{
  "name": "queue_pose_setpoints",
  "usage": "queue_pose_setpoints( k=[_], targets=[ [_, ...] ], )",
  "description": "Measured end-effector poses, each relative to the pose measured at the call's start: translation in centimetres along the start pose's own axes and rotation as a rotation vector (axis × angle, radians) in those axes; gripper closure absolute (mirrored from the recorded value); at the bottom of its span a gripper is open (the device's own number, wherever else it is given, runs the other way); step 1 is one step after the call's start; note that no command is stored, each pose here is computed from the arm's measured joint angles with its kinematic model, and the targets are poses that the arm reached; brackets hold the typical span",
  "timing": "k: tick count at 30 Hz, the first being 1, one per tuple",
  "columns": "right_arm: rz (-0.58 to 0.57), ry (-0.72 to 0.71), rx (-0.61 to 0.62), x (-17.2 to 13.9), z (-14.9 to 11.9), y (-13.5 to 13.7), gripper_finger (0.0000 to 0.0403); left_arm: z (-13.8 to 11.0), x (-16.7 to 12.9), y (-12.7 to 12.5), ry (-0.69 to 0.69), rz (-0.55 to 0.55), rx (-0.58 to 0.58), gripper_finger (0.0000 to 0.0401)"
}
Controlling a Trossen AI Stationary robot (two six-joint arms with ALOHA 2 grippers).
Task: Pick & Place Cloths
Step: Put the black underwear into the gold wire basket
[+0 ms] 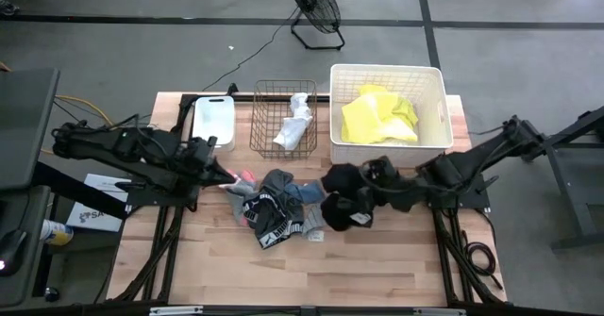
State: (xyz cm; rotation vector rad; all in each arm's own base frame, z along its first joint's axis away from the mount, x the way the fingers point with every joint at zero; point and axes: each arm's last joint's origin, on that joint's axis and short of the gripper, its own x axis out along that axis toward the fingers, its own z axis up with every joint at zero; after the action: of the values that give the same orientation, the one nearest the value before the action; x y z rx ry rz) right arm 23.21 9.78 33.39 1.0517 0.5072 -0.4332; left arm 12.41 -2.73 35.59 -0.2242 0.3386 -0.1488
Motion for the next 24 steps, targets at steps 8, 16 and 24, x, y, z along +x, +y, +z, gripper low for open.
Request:
queue_pose_setpoints(
  k=[8, 16, 24],
  targets=[
    [0.218, -0.098, -0.183, -0.7, 2.5, 1.9, 0.0386, 1.0, 2.6, -0.2, -0.065, 0.046, -0.003, 0.0394],
    [0.341, -0.159, -0.314, -0.9, 4.5, 2.7, 0.0385, 2.5, 5.3, -0.3, -0.199, 0.124, 0.017, 0.0387],
    [0.421, -0.21, -0.416, -0.7, 6.4, 3.1, 0.0385, 3.5, 7.5, -0.5, -0.312, 0.159, -0.003, 0.0282]
  ],
)
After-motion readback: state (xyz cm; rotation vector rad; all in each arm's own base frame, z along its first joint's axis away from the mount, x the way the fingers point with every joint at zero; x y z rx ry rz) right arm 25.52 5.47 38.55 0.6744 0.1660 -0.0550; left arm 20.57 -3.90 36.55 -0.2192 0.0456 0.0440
